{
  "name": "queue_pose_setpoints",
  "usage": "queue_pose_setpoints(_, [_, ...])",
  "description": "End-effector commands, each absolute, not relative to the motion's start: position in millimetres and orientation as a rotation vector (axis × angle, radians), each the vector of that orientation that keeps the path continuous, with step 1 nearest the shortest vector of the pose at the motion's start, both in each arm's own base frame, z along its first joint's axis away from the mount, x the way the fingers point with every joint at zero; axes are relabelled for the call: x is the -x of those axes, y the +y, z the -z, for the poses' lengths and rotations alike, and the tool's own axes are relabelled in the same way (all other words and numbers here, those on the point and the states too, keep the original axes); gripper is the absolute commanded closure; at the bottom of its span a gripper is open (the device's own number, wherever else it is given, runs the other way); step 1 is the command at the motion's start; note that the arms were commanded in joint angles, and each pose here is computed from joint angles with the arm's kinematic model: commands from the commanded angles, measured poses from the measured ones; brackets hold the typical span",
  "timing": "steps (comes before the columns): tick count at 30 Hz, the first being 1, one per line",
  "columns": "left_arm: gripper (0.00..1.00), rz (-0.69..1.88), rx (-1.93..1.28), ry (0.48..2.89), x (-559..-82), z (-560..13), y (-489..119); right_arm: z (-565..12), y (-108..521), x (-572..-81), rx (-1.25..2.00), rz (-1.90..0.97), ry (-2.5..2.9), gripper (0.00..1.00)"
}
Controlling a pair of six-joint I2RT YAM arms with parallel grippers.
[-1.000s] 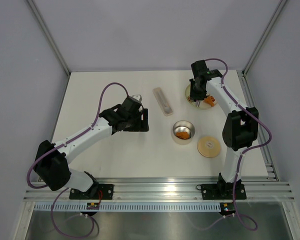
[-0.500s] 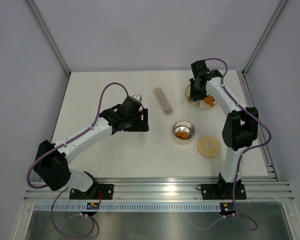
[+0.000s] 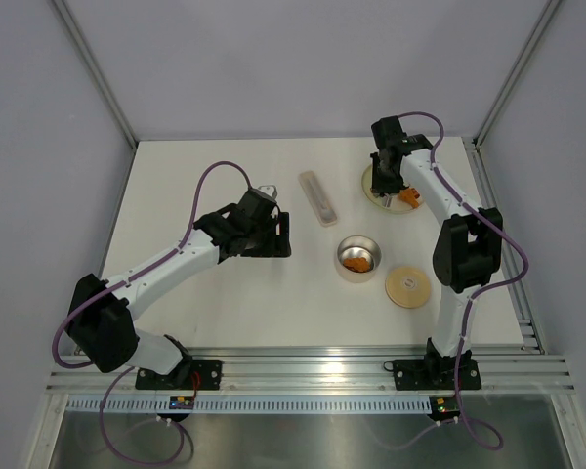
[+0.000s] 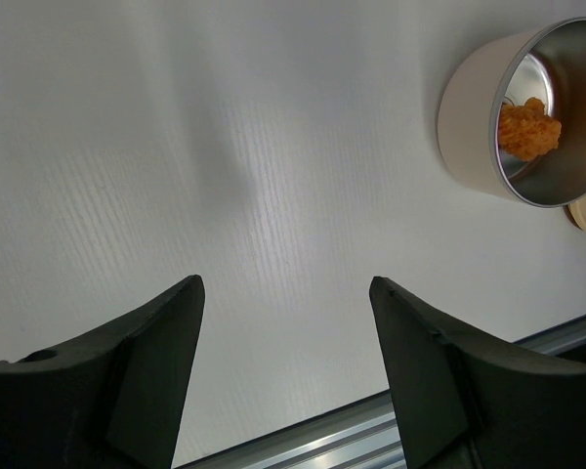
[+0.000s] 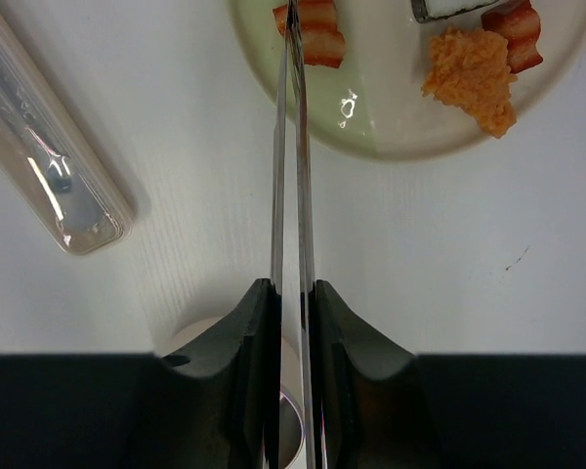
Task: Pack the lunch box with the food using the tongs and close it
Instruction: Pick up the fake food from the plate.
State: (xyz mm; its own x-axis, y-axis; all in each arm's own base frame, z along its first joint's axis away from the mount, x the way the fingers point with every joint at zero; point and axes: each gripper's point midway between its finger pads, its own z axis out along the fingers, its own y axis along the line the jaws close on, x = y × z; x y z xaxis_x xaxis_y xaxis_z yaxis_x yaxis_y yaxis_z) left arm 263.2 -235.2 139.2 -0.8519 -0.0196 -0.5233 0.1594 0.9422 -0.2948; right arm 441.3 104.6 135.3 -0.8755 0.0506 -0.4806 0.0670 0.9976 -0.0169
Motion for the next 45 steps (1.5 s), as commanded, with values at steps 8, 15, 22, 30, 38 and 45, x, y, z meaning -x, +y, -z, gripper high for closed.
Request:
queue_pose_setpoints(8, [0.28,0.507,-0.098,2.525,-268,-149,-244,-182,101,-446,-0.017,0.05,2.499,0.62])
queue_pose_setpoints(15, [0.28,0.505,-0.096,2.526,-267,-148,-243,-176,96,-443,0.081,0.051,2.502,0.45])
queue_pose_setpoints(22, [0.28,0.509,-0.097,2.524,-268,-149,-244,-173,98,-441,0.16,0.034,2.506,0.45])
queue_pose_setpoints(30, [0.28,0.497,-0.088,2.529,-267,-146,-241,-166,90,-444,0.171,0.087,2.506,0.45])
queue_pose_setpoints(38, [0.28,0.501,-0.089,2.528,-266,-147,-242,-159,86,-448,0.162,0.106,2.518,0.45])
queue_pose_setpoints(45, [0.28,0.488,-0.081,2.529,-265,-145,-238,-151,81,-450,0.149,0.084,2.54,0.45])
